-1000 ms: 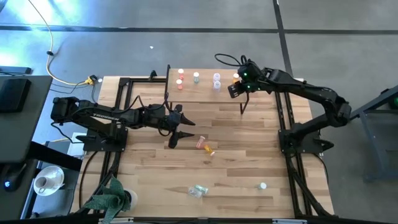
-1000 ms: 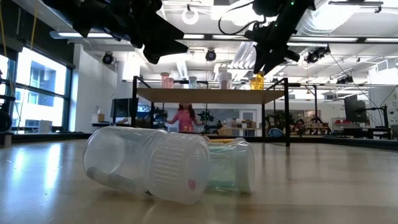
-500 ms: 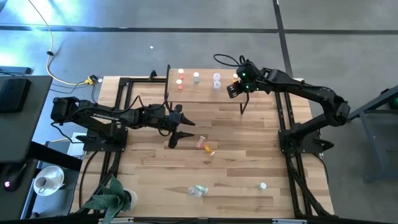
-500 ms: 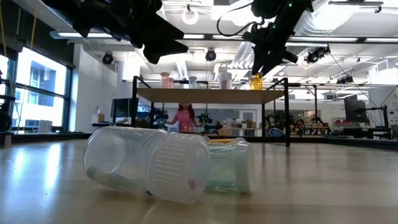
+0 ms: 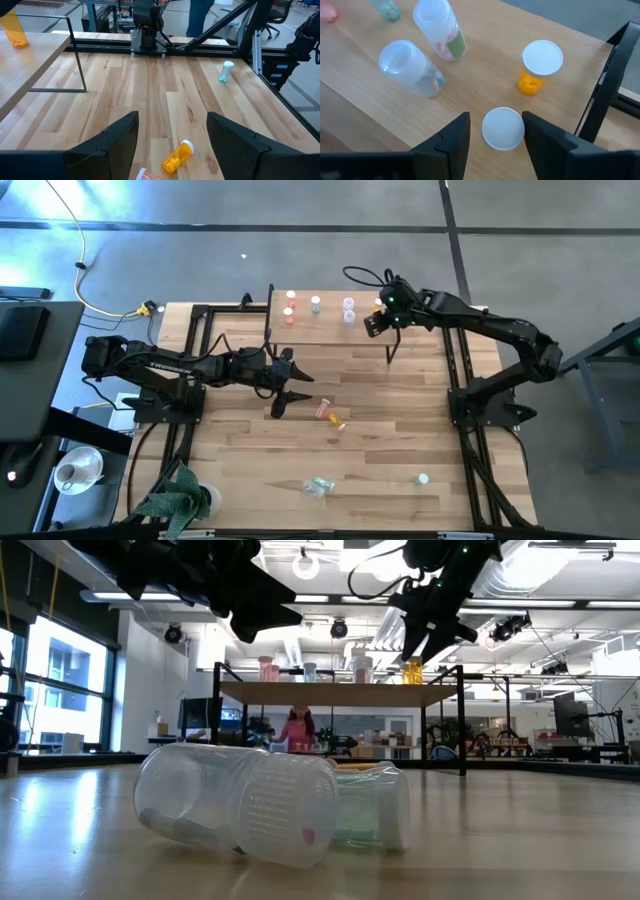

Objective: Pick and place medicine bottles onto shelf by color
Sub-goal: Put the top orange pill bottle on the shelf aligned with the other orange pill bottle, then put the transparent pill bottle on the shelf aligned with the other transparent pill bottles

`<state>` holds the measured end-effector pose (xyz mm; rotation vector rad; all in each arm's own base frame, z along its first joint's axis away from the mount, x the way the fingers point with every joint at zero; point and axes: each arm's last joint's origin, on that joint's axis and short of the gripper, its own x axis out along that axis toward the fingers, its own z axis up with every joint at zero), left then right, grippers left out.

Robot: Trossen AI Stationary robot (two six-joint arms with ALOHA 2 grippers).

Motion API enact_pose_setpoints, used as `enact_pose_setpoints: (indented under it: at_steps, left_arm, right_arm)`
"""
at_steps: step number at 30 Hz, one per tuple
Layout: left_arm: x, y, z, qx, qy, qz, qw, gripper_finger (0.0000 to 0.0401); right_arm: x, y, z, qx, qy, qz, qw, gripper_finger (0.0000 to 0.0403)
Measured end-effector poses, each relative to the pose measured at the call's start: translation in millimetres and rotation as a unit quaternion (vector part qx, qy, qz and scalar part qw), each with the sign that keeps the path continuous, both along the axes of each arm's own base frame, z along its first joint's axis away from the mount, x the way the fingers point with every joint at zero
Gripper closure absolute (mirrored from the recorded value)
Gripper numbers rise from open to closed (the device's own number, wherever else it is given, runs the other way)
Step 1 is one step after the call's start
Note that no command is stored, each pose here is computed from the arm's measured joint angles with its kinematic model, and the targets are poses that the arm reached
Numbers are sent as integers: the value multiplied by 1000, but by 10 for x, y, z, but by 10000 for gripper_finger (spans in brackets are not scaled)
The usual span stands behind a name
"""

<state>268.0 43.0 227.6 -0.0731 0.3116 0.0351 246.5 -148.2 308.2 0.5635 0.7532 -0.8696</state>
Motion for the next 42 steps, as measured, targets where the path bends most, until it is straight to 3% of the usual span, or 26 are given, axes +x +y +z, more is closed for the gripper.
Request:
enact_pose_setpoints:
  at_steps: [8, 17, 25, 33, 42]
  left_arm:
    - [-1, 0, -3, 0, 2, 0, 1000, 178]
    - [-2, 0, -6, -1, 3, 0, 1000, 178]
    - [-6, -1, -19, -2, 10, 0, 1000, 178]
    - [-22, -4, -61, -25, 33, 7, 999, 178]
    - [-34, -50, -108, -74, 57, 43, 995, 178]
  right_arm:
    - [-2, -3, 47, -17, -11, 10, 1000, 230]
    - [-289, 167, 418, -63, -67, 19, 996, 230]
    - [-441, 602, 594, -52, -84, 132, 986, 229]
    - [-448, 1082, 300, -20, -16, 235, 972, 229]
    - [-324, 1419, -249, -12, -22, 265, 964, 229]
